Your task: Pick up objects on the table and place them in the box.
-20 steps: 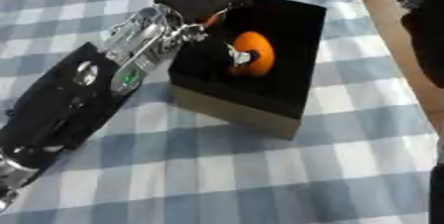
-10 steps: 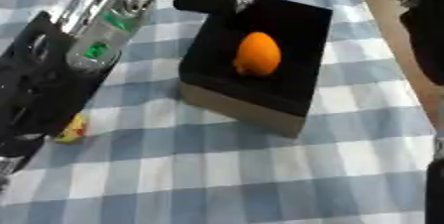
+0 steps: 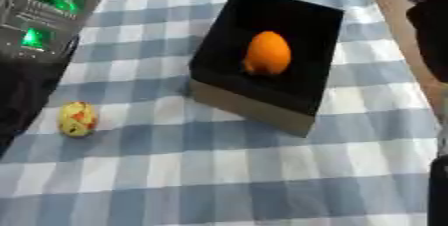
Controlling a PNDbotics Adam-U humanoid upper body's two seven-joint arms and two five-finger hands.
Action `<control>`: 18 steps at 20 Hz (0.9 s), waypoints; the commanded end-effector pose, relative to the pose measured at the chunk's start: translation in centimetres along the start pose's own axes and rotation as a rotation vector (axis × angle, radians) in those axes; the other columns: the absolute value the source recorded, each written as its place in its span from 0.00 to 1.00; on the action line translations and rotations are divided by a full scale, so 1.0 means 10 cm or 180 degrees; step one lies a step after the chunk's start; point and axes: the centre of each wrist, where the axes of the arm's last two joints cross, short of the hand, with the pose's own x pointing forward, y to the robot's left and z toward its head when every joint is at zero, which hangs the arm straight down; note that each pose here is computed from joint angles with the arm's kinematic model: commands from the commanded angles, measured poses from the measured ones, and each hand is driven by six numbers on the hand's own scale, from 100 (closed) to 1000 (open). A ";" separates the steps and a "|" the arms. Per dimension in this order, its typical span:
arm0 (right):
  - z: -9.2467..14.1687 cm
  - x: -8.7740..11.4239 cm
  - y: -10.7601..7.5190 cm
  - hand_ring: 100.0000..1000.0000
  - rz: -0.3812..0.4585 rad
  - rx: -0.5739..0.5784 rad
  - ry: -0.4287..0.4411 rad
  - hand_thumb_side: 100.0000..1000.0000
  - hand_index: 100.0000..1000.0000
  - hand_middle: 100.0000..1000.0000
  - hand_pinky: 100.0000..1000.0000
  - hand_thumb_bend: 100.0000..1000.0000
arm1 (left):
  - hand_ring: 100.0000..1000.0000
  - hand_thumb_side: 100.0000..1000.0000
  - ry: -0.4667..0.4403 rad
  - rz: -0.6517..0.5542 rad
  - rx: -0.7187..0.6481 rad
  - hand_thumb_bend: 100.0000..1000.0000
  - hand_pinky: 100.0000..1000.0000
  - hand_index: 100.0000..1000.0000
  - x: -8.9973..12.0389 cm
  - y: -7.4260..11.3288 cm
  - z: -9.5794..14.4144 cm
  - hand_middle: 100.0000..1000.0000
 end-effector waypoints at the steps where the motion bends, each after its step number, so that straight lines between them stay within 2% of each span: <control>1: -0.03 0.07 -0.03 0.87 0.0064 -0.0021 -0.0054 0.73 0.87 0.71 1.00 0.00 | 0.78 0.78 -0.0029 -0.0148 -0.0029 0.22 0.69 0.89 -0.14 0.11 0.14 0.74; 4: -0.04 0.07 -0.02 0.86 0.0063 -0.0030 -0.0076 0.73 0.87 0.71 1.00 0.00 | 0.79 0.81 -0.0031 -0.0204 -0.0176 0.23 0.69 0.89 -0.30 0.06 0.25 0.74; 6: -0.05 0.07 -0.02 0.86 0.0068 -0.0033 -0.0087 0.73 0.87 0.71 1.00 0.00 | 0.79 0.80 -0.0026 -0.0219 -0.0341 0.28 0.70 0.89 -0.40 0.02 0.31 0.75; 7: -0.05 0.07 -0.02 0.86 0.0066 -0.0034 -0.0096 0.73 0.87 0.71 1.00 0.00 | 0.80 0.78 -0.0022 -0.0222 -0.0433 0.37 0.70 0.90 -0.44 0.00 0.35 0.76; 9: -0.06 0.07 -0.02 0.86 0.0072 -0.0039 -0.0108 0.73 0.87 0.71 1.00 0.00 | 0.81 0.78 0.0011 -0.0245 -0.0669 0.41 0.71 0.91 -0.52 -0.06 0.42 0.76; 13: -0.09 0.07 -0.01 0.86 0.0072 -0.0046 -0.0136 0.73 0.87 0.71 1.00 0.00 | 0.83 0.68 0.0103 -0.0336 -0.1160 0.42 0.72 0.94 -0.66 -0.20 0.56 0.78; 18: -0.09 0.06 0.00 0.86 0.0073 -0.0062 -0.0143 0.73 0.87 0.71 1.00 0.00 | 0.84 0.61 0.0234 -0.0494 -0.1677 0.40 0.73 0.98 -0.78 -0.33 0.72 0.80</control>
